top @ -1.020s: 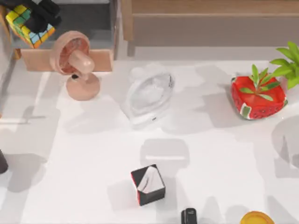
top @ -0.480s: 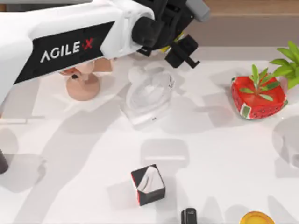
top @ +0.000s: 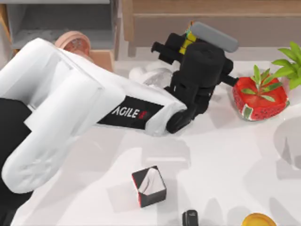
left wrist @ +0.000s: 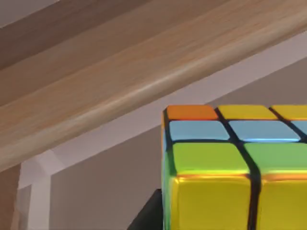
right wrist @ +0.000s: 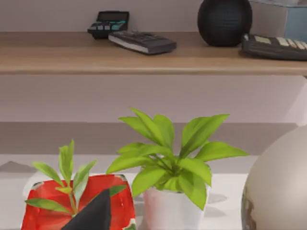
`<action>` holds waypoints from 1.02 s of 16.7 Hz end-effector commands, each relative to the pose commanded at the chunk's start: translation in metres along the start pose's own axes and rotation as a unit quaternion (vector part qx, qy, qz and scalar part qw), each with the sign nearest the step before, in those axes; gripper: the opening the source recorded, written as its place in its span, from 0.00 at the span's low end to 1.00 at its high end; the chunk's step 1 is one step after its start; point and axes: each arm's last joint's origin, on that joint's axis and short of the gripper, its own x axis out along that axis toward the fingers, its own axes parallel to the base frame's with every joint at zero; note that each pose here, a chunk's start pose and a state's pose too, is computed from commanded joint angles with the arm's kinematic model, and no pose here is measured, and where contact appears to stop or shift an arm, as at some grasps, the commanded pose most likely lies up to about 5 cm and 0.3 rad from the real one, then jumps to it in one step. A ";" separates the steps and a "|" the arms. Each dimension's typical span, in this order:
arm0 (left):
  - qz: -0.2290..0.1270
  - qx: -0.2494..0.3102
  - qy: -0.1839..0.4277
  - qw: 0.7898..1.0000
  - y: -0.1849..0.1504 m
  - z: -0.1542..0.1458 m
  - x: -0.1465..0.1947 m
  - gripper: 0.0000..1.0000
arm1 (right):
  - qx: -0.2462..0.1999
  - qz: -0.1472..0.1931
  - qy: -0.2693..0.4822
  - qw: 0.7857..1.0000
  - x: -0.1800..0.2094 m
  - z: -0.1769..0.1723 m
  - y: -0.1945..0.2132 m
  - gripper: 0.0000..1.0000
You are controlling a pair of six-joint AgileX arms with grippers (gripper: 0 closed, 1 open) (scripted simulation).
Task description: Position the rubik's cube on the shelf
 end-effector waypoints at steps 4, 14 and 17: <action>0.074 -0.110 -0.084 0.988 0.004 0.009 0.000 0.00 | 0.000 0.000 0.000 1.000 0.000 0.000 0.000 1.00; 0.109 -0.181 -0.133 0.968 0.012 0.028 -0.001 0.00 | 0.000 0.000 0.000 1.000 0.000 0.000 0.000 1.00; 0.105 -0.174 -0.124 0.971 0.012 0.024 0.017 0.00 | 0.000 0.000 0.000 1.000 0.000 0.000 0.000 1.00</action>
